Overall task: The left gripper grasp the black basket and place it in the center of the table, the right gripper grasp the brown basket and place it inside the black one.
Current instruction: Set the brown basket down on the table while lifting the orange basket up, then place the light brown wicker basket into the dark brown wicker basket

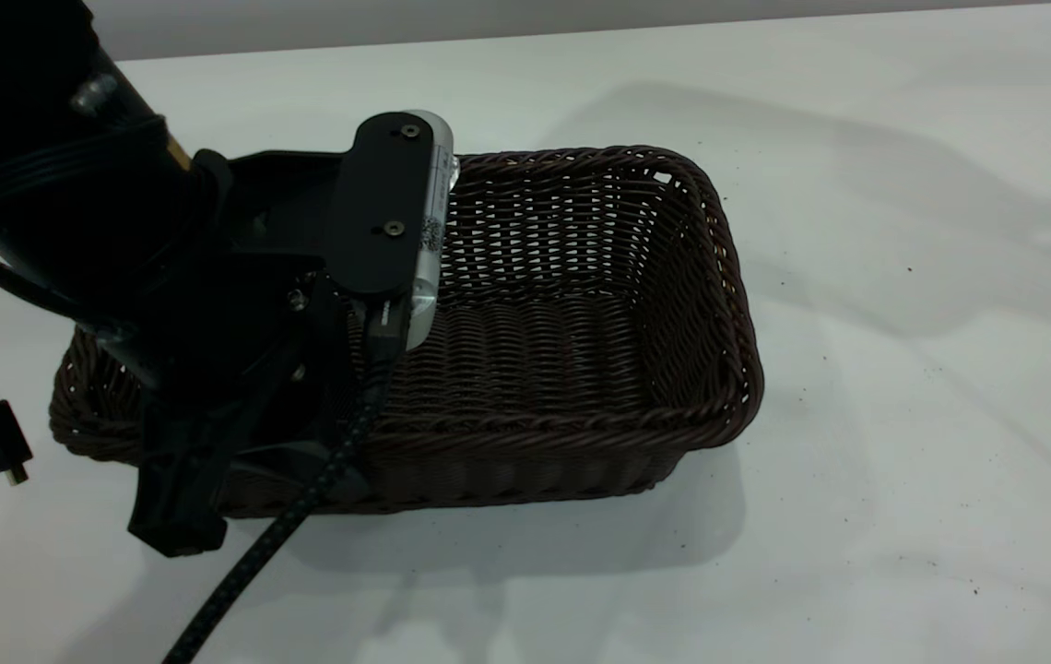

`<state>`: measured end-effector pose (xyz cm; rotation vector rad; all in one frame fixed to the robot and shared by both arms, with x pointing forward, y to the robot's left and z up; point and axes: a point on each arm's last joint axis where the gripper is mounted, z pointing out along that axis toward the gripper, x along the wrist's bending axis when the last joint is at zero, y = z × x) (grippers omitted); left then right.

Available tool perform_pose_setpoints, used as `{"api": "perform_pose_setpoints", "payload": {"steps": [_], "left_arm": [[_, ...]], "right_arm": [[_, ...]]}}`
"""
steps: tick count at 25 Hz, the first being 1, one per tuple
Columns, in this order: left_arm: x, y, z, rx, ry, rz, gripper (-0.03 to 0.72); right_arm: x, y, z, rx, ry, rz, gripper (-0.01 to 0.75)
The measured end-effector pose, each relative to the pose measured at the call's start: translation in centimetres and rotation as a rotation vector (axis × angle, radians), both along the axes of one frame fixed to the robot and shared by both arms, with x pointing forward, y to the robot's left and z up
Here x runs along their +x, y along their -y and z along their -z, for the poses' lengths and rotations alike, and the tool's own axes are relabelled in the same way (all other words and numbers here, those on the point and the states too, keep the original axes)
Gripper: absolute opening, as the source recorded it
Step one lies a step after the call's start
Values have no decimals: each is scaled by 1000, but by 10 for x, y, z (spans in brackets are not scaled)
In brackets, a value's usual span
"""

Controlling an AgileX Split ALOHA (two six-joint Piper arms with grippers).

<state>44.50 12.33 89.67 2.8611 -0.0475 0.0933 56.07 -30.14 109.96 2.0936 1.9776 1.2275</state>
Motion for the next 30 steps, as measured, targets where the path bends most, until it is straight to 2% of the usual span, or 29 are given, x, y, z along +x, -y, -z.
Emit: {"api": "perform_pose_setpoints", "payload": {"steps": [3, 7, 10, 17, 24, 30], "left_arm": [[-2, -1, 0, 6, -18, 6, 275], [2, 1, -3, -10, 22, -9, 445], [5, 1, -13, -42, 77, -21, 510], [-2, -2, -62, -177, 159, -124, 528], [-19, -16, -130, -361, 388, -133, 528], [-35, -35, -185, -545, 644, -173, 529]], "right_arm": [[0, 0, 0, 0, 0, 0, 109], [0, 0, 0, 8, 0, 1, 109], [0, -1, 0, 12, 1, 2, 108], [5, 0, 8, 20, -31, 5, 108], [10, -7, 25, 39, -122, -43, 108], [21, -35, 28, 45, -185, -188, 108]]}}
